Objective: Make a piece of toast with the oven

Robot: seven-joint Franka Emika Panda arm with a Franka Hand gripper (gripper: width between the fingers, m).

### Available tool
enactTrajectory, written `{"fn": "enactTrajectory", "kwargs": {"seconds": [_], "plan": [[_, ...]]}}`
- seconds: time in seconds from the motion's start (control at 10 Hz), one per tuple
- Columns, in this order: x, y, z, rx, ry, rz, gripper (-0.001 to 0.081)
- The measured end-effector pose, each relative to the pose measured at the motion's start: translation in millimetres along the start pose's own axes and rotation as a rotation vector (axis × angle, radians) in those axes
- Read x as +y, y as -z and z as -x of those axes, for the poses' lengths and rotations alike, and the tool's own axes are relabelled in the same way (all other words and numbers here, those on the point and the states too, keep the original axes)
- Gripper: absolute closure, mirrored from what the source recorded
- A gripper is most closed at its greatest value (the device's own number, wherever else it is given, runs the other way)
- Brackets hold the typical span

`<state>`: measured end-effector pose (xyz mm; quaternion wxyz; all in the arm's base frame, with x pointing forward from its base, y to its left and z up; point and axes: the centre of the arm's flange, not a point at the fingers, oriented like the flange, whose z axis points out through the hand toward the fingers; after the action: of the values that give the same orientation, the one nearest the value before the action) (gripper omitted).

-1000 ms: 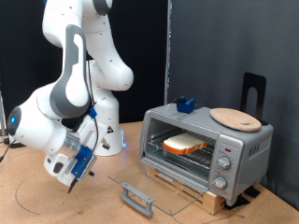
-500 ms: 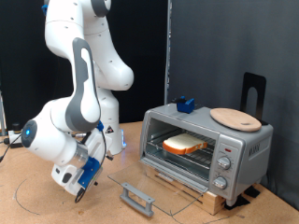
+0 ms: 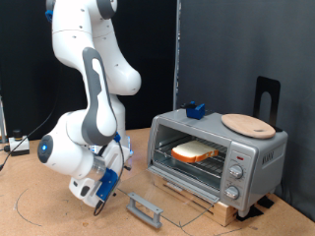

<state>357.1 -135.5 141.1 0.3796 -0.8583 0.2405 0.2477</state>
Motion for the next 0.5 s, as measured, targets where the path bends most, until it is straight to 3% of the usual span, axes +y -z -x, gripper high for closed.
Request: {"fn": "enactTrajectory", "kwargs": {"seconds": [0.2,0.5], "plan": [[-9,-16,10,-0.046,-0.012,-0.038,-0.0001],[-19,7,32,-0.136,-0.005,-0.140,-0.0001]]}}
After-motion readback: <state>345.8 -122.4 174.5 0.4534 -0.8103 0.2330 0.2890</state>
